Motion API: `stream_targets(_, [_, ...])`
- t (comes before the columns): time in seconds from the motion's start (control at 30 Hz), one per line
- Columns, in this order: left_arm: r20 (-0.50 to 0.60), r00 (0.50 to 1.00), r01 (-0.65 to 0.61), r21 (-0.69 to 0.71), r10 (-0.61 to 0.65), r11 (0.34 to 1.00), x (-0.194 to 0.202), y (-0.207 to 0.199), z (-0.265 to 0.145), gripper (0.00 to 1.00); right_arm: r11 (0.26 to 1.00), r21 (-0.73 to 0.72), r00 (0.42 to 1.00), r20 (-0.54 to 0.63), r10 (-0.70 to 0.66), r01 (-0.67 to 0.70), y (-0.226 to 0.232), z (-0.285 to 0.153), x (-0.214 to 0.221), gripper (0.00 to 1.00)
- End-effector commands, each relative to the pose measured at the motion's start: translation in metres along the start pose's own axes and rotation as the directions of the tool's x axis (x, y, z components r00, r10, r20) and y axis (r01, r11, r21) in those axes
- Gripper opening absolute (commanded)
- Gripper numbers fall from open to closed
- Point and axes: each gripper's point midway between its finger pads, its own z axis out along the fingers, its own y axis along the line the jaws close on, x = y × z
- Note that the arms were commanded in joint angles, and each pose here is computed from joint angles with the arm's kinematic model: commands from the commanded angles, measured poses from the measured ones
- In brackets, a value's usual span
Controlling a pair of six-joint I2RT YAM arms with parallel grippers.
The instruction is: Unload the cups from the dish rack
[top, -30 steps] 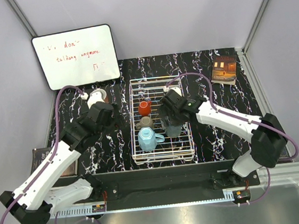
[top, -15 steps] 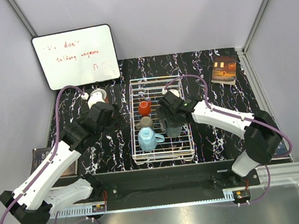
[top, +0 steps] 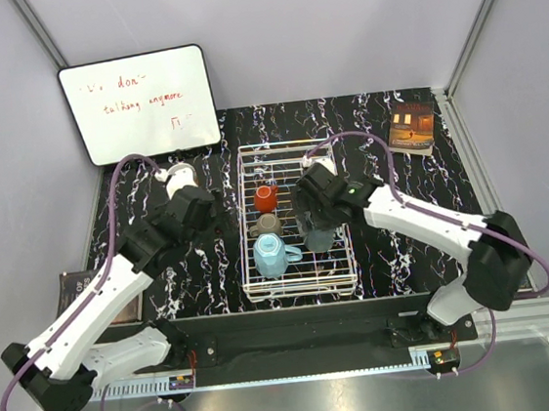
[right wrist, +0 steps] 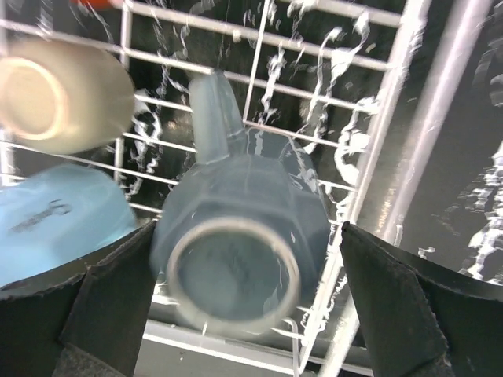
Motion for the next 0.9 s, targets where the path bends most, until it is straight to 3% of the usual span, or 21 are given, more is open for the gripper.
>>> stream_targets(0.0, [0.091,0.994,-0.059,0.041,0.055,0.997,-0.031,-0.029,-0.006,0.99,0.997,-0.047,0.952,0.297,0.067,-0.055,0.001,-0.082,-0.077,1.00])
stream_targets(0.2, [0.189,0.974,-0.143,0.088,0.125,0.986,-0.060,-0.079,-0.017,0.99,0.997,0.031,0.893,0.448,0.050,-0.071,-0.027,-0.144,-0.113,1.00])
stream_targets(0.43, [0.039,0.968,-0.250,0.158,0.247,0.955,-0.007,-0.130,0.001,0.99,0.992,0.059,0.897,0.435,0.076,-0.112,-0.049,-0.150,-0.087,1.00])
stream_targets(0.6, [-0.091,0.958,-0.265,0.073,0.271,0.962,0.038,-0.122,0.020,0.99,0.989,0.064,0.903,0.419,0.093,-0.131,-0.057,-0.148,-0.073,1.00])
stream_targets(0.87, [-0.125,0.969,-0.204,0.073,0.211,0.976,0.054,-0.115,0.022,0.99,0.988,0.070,0.919,0.382,0.102,-0.139,-0.059,-0.138,-0.058,1.00])
